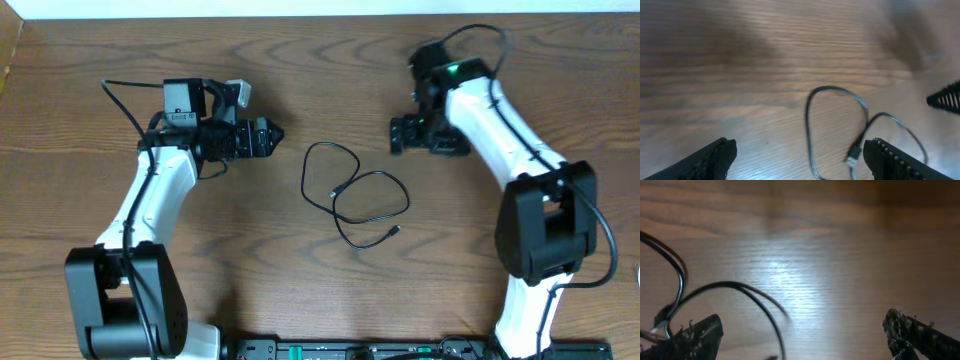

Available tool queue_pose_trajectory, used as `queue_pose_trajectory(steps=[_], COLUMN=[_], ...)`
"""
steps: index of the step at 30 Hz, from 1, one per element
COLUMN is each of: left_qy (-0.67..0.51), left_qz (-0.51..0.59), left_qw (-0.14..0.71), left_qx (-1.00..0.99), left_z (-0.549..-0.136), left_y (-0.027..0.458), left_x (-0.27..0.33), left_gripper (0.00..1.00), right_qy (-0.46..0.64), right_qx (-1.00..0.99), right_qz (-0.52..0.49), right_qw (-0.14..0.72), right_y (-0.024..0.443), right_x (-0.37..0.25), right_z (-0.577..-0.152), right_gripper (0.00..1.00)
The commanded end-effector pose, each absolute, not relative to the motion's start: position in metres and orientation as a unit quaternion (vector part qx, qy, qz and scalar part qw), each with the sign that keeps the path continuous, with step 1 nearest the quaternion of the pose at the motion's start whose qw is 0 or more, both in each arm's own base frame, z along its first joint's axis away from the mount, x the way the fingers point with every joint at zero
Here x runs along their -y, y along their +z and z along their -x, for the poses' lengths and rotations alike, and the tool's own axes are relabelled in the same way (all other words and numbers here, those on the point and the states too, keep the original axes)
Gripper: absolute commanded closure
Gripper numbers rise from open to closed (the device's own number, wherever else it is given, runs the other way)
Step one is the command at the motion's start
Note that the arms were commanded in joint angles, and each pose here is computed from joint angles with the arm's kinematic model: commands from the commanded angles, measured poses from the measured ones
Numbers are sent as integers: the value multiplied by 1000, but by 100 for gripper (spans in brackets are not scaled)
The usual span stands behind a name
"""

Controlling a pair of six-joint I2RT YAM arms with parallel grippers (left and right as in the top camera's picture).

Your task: Untangle cables

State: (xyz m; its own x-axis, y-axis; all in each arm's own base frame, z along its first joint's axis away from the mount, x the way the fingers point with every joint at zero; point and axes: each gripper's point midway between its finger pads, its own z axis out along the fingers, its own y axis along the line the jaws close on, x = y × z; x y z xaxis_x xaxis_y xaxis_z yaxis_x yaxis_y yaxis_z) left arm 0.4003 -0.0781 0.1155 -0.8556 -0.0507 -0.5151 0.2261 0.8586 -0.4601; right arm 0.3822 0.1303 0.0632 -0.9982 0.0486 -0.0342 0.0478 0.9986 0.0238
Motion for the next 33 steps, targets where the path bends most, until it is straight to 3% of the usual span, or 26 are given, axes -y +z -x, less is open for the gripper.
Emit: queue_pose_trajectory(steps=[1,8,16,33], left_qy=[-217,-213,-217,-216], left_qz=[-63,-73,-70,-72], left_qw=[303,330,306,299], left_qx=[-926,-917,-924,-927], left_z=[-403,-398,-387,-383], left_y=[139,163,157,155], left_x=[67,67,68,68], left_gripper=[13,13,13,13], right_qy=[-43,-65,-62,-107], right_qx=[-995,-994,-994,-983], right_qz=[-79,-76,-78,-145], right_qw=[41,38,46,23], right_y=[67,46,45,20], right_x=[-133,-173,-201,-179], right_z=[-370,-335,-319,-292], right_gripper=[1,1,1,1])
